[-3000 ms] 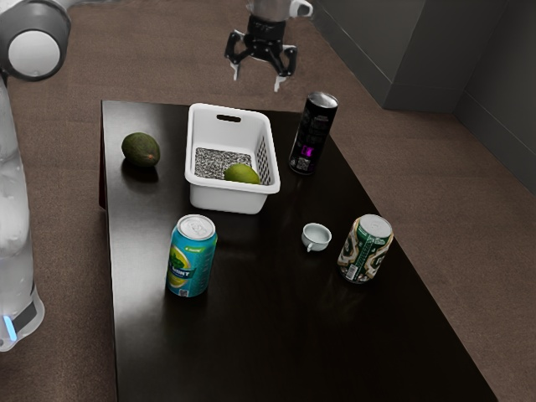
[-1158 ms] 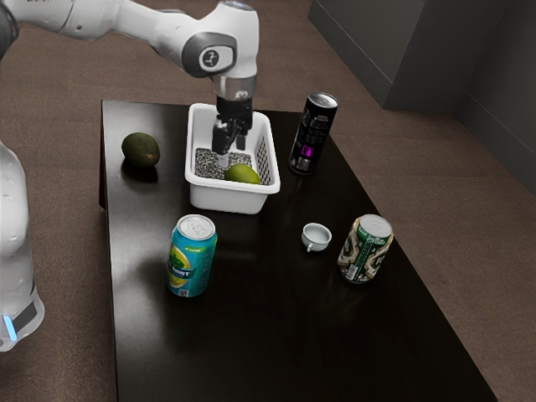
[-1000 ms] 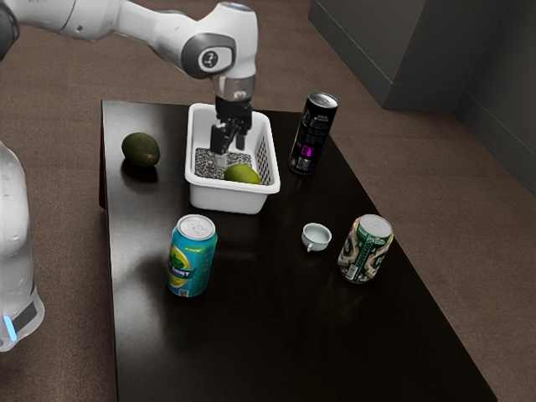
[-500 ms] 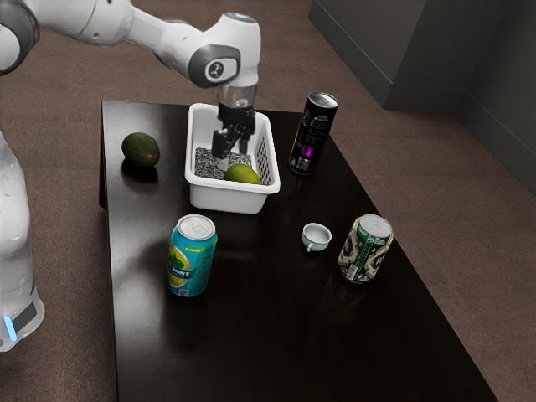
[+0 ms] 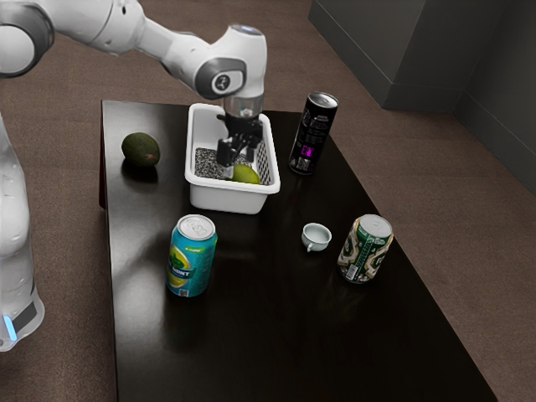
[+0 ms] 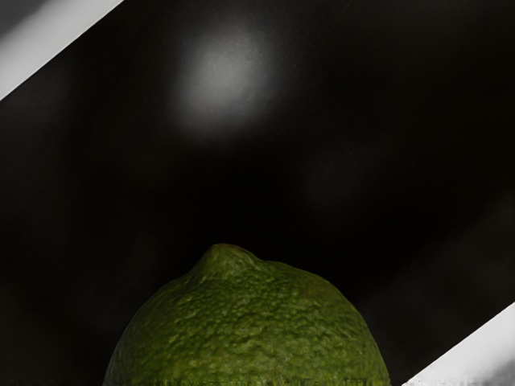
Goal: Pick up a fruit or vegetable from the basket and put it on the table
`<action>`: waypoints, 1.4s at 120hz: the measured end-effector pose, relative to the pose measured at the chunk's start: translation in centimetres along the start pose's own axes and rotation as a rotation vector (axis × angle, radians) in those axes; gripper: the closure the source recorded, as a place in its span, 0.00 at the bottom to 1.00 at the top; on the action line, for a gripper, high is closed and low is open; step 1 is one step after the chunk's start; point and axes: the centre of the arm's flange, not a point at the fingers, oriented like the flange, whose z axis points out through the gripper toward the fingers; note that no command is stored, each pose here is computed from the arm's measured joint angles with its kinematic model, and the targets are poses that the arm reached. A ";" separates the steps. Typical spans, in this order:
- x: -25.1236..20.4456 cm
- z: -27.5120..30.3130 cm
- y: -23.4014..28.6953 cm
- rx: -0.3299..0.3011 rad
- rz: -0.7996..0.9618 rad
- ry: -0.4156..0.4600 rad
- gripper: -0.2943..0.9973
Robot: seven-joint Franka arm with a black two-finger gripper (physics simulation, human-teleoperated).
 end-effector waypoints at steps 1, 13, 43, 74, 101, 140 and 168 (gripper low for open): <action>0.0 0.0 0.0 0.000 0.002 0.000 0.23; -0.4 0.4 0.0 -0.002 0.016 0.001 0.23; -0.9 0.5 0.6 -0.022 0.033 -0.006 0.23; -1.0 1.5 1.4 -0.042 0.032 -0.006 0.22; -0.5 2.6 2.0 -0.037 0.000 0.000 0.22; 0.1 2.8 2.6 -0.033 -0.075 -0.033 0.34; -0.1 1.8 2.3 -0.034 -0.096 -0.066 0.57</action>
